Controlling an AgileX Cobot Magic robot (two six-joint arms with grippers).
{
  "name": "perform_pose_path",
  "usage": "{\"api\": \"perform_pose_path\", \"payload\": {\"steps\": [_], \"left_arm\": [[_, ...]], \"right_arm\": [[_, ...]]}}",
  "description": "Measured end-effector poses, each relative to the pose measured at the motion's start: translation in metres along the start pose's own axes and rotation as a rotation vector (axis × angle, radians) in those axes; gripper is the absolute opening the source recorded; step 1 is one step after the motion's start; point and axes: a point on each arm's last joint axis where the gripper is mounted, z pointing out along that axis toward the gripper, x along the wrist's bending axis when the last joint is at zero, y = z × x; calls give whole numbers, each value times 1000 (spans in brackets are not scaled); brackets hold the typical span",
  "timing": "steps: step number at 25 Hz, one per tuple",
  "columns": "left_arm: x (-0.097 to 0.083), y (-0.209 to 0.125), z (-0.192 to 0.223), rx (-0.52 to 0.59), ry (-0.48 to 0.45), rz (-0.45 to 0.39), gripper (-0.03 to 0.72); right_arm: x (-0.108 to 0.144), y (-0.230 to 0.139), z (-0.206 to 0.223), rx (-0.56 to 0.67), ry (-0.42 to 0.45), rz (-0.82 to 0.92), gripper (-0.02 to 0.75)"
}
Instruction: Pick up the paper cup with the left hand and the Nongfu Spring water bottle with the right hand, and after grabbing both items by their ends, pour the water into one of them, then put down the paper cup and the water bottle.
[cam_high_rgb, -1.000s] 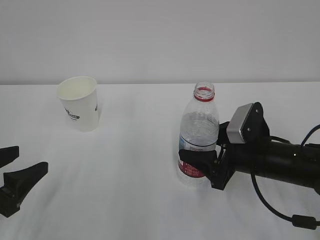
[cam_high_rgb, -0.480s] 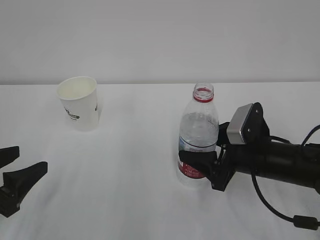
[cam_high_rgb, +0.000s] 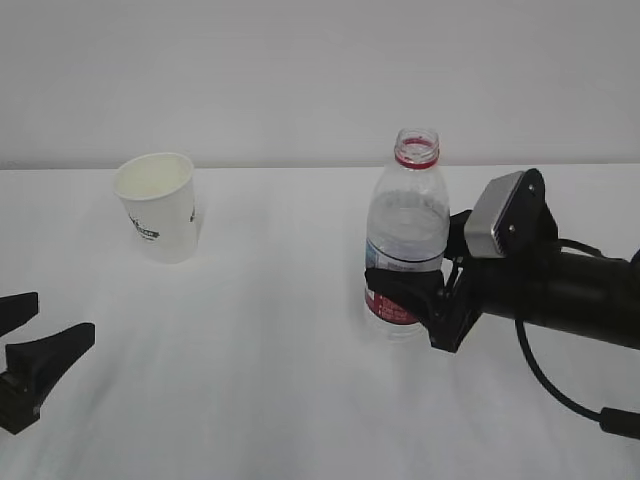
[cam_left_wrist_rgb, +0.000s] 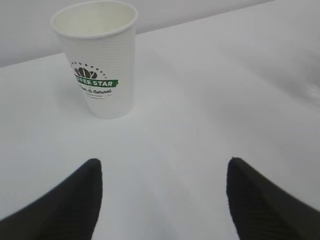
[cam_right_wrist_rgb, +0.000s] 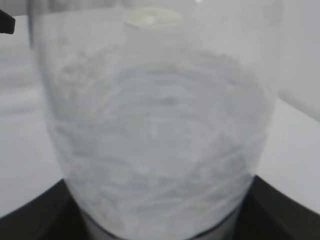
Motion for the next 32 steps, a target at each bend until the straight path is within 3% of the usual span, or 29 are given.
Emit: {"api": "perform_pose_path", "payload": {"steps": [10, 32], "left_arm": [[0, 0, 0, 0, 0, 0, 563], [0, 0, 0, 0, 0, 0, 561]], "right_arm": [[-6, 22, -9, -49, -74, 25, 524], [4, 20, -61, 7, -413, 150, 521]]}}
